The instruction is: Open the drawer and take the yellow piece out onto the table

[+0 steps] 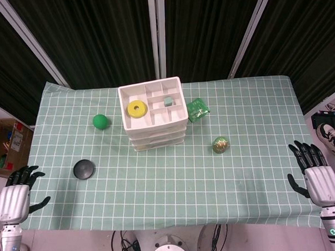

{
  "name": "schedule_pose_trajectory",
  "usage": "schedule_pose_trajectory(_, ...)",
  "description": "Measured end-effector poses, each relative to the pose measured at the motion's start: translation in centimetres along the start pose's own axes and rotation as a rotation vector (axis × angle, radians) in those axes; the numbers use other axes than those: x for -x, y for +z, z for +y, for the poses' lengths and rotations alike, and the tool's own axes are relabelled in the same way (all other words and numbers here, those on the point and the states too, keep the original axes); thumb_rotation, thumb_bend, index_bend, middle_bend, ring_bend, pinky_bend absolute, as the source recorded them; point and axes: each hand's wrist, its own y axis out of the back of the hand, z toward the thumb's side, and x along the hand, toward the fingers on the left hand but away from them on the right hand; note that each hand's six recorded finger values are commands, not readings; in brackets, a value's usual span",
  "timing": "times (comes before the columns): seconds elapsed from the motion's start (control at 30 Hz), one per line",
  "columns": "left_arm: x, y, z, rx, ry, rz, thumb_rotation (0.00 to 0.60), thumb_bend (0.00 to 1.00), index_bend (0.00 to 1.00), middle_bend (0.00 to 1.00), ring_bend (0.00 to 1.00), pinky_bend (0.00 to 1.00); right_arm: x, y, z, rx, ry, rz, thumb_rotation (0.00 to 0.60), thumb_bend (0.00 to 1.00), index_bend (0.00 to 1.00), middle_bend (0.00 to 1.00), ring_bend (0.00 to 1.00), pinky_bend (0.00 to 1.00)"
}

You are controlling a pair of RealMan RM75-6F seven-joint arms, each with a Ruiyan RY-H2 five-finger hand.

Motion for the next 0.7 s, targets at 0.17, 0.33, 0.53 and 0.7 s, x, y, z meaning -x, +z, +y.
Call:
schedule_pose_trajectory(0.17,0.0,-0.1,0.0,0.003,0.004,0.000,0.600,0.00,0.33,0.21,0.15,0.19,0.0,0.3,0.1,0.000,-0.003,0.005,0.600,0.36,0.00,0.00,0.00,0.00)
schedule_pose_trajectory(0.33,0.2,-0.1,0.0,0.005,0.004,-0.001,0.600,0.00,0.33,0.21,0.15,0.19,0.4,0.9,-0.2,0.017,0.014,0.026,0.600,0.36,0.00,0.03,0.00,0.00)
schedule_pose_trajectory(0.53,0.4,0.0,0.0,0.010,0.008,-0.006,0.600,0.00,0.33,0.21,0.15,0.19,2.7,4.1,-1.7,0.111,0.083,0.118,0.600,0.36,0.00,0.23,0.07,0.13)
schedule_pose_trajectory(0.7,0.5,-0.2,0.1,0.011,0.011,0.000,0.600,0.00,0.33,0.21,0.15,0.19,6.0,8.7,-4.1,0.285,0.189,0.215,0.600,0.39,0.00,0.45,0.37,0.44)
